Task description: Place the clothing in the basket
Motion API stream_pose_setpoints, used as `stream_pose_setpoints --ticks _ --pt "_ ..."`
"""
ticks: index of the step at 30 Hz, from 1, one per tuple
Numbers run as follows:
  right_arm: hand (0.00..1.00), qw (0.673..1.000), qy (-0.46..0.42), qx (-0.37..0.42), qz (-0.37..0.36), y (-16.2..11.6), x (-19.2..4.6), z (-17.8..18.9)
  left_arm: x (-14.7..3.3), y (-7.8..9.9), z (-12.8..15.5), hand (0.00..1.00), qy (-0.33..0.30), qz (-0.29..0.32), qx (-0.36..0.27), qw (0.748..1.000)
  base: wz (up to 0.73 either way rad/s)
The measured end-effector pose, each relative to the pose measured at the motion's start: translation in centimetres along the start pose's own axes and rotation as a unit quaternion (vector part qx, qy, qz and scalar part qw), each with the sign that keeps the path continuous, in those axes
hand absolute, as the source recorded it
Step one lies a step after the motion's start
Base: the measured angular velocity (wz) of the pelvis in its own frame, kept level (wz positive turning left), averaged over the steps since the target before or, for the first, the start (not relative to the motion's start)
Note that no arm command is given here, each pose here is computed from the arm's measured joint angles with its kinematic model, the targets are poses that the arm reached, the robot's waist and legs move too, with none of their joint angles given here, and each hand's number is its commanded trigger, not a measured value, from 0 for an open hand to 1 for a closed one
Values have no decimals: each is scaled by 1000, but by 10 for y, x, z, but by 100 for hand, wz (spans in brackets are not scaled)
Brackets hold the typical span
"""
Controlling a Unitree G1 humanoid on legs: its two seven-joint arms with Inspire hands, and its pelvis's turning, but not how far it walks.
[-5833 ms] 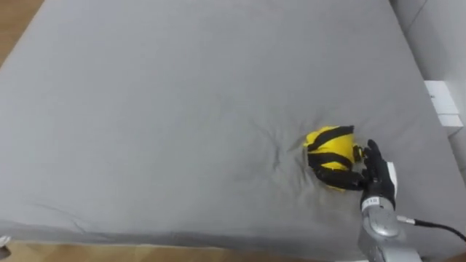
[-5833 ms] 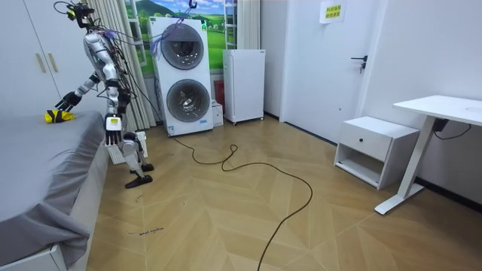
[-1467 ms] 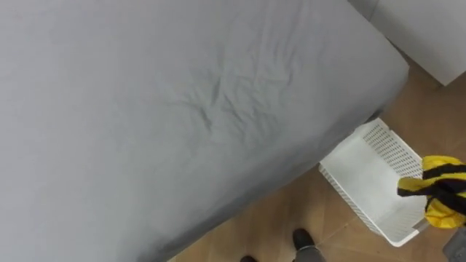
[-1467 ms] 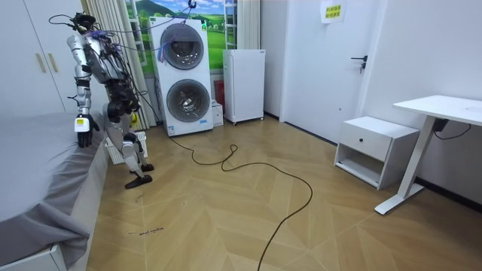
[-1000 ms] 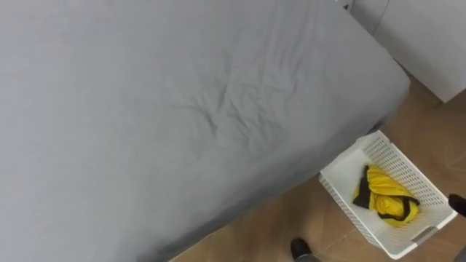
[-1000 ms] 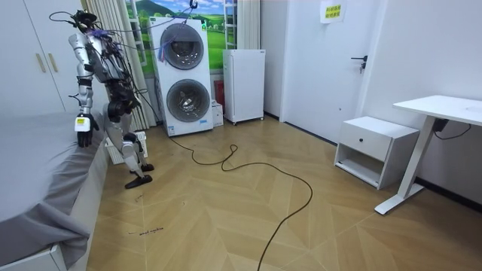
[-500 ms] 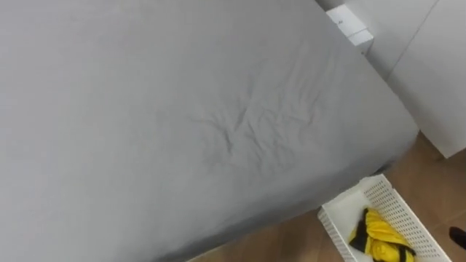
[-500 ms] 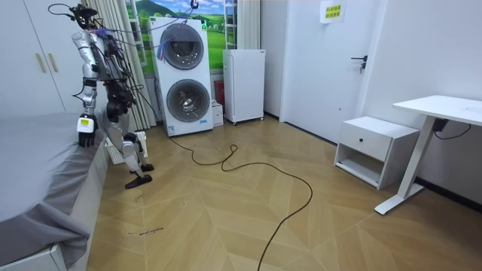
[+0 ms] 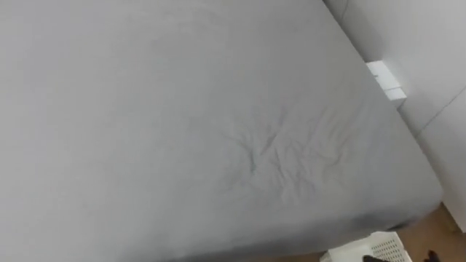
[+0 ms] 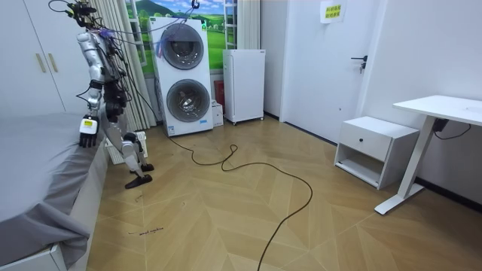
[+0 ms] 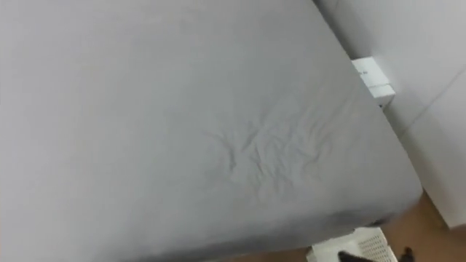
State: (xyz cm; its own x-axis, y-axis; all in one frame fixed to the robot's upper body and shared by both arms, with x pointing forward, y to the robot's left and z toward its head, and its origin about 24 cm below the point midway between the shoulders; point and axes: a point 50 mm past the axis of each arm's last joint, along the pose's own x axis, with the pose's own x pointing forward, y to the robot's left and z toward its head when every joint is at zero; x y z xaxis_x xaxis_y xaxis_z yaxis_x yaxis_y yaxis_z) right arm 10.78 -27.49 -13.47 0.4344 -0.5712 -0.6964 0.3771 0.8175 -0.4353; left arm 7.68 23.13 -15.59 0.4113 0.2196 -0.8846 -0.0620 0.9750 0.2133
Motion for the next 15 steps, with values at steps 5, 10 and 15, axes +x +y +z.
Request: stream_pose_setpoints --ticks 5,10,15 --pt "0 997 12 -49 53 16 -6 -11 0 -5 -3 0 1 -4 9 1000 28" --pt "0 994 28 -74 73 19 -8 -19 -1 -2 -11 0 13 9 9 1000 18" --pt "0 991 46 -94 85 21 -10 -28 -3 2 -17 0 21 20 6 1000 10"
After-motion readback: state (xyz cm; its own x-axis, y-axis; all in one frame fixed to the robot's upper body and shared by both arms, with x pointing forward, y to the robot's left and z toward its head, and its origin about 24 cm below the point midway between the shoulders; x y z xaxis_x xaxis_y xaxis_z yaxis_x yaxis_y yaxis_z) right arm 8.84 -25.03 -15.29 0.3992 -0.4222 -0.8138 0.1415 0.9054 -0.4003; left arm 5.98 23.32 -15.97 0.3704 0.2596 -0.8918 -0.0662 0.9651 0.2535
